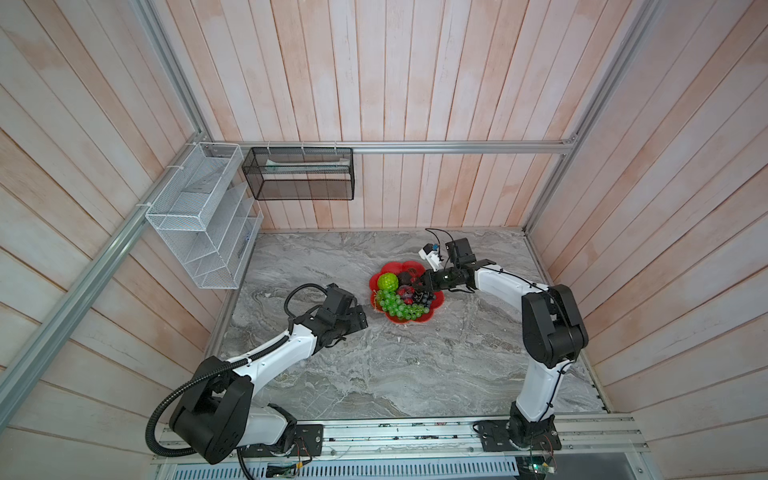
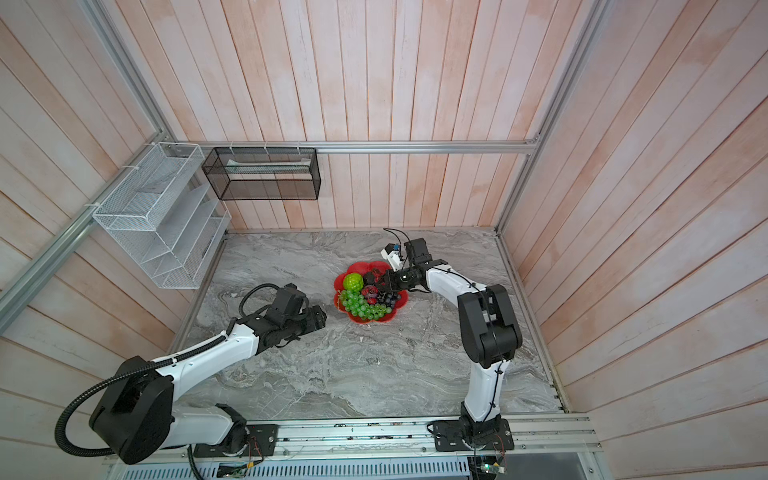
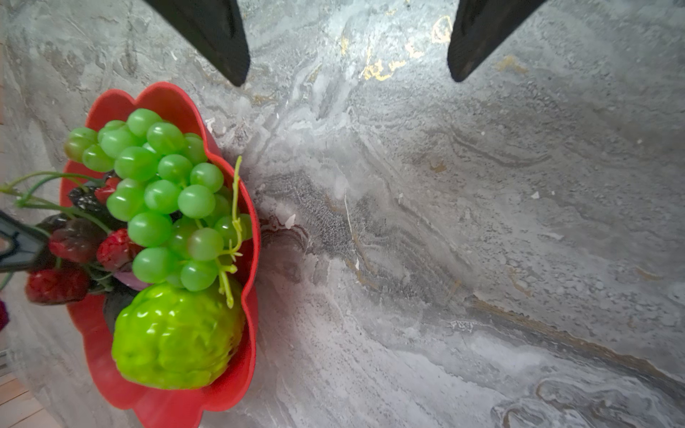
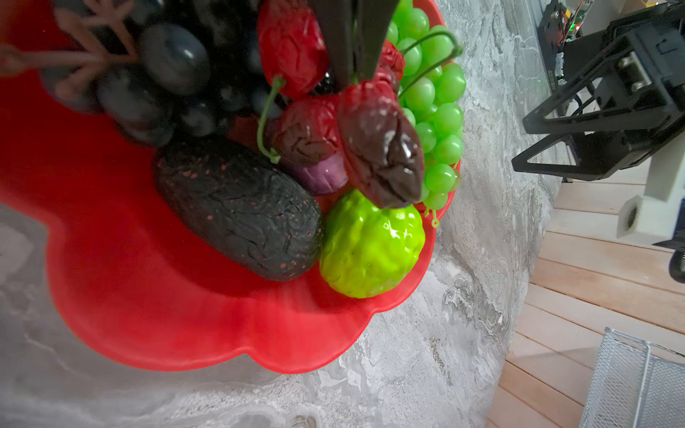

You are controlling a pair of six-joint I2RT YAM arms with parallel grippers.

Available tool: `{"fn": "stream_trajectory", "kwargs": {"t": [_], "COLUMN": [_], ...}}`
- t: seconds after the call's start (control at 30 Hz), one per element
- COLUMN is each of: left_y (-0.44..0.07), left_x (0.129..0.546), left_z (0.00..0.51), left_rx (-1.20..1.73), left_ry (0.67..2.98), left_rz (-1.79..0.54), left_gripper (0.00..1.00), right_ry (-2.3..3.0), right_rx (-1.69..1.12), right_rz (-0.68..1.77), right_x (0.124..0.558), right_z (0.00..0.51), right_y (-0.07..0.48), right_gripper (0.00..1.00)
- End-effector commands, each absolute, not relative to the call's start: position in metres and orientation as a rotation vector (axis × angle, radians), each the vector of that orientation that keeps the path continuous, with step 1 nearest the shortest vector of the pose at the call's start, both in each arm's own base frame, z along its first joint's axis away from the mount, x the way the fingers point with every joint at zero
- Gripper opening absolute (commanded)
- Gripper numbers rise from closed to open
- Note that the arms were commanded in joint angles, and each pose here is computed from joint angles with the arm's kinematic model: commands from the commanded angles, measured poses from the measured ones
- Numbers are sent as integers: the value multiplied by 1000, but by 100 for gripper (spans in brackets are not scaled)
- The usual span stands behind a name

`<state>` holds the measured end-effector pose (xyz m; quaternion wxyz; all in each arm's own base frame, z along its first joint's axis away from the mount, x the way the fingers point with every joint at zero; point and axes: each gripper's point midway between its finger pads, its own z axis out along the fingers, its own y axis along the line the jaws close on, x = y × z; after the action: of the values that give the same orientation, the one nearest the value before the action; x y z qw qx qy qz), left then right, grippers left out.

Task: Place and organize the fake fruits in the fruit bowl
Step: 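Lower the red cherries into the bowl and open the right gripper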

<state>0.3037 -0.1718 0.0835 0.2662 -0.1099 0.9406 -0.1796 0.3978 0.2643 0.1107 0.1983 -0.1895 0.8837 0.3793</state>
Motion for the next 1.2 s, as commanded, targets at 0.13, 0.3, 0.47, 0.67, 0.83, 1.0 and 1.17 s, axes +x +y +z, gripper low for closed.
{"fn": "stream_trajectory", "kwargs": {"t": [0.13, 0.3, 0.47, 0.67, 0.83, 1.0, 1.17], "left_y": [-174, -173, -171, -169, -168, -168, -166], "left_x": [310, 308, 306, 302, 300, 298, 297], "left_z": [88, 87, 89, 89, 90, 88, 90], "left_rx": [-296, -298, -301, -309, -313, -318, -320], "left_ry": [2519, 2514, 2491, 2477, 2457, 2449, 2432], "left_rz": [-510, -519, -540, -558, -573, -590, -593], "left_gripper": [86, 86, 86, 86, 86, 86, 86], "right_ry": [2537, 2563, 2557, 2512, 2553, 2593, 2619], "right_rx": [-588, -631, -679, -763, -815, -890, -929], "right_rz": [833, 455, 203, 1, -111, -173, -171], "right_x": [392, 394, 394, 395, 393, 382, 374], "right_z": [110, 109, 109, 123, 122, 110, 101], "right_y": [257, 243, 237, 242, 239, 244, 250], "right_gripper": [0, 0, 0, 0, 0, 0, 0]}}
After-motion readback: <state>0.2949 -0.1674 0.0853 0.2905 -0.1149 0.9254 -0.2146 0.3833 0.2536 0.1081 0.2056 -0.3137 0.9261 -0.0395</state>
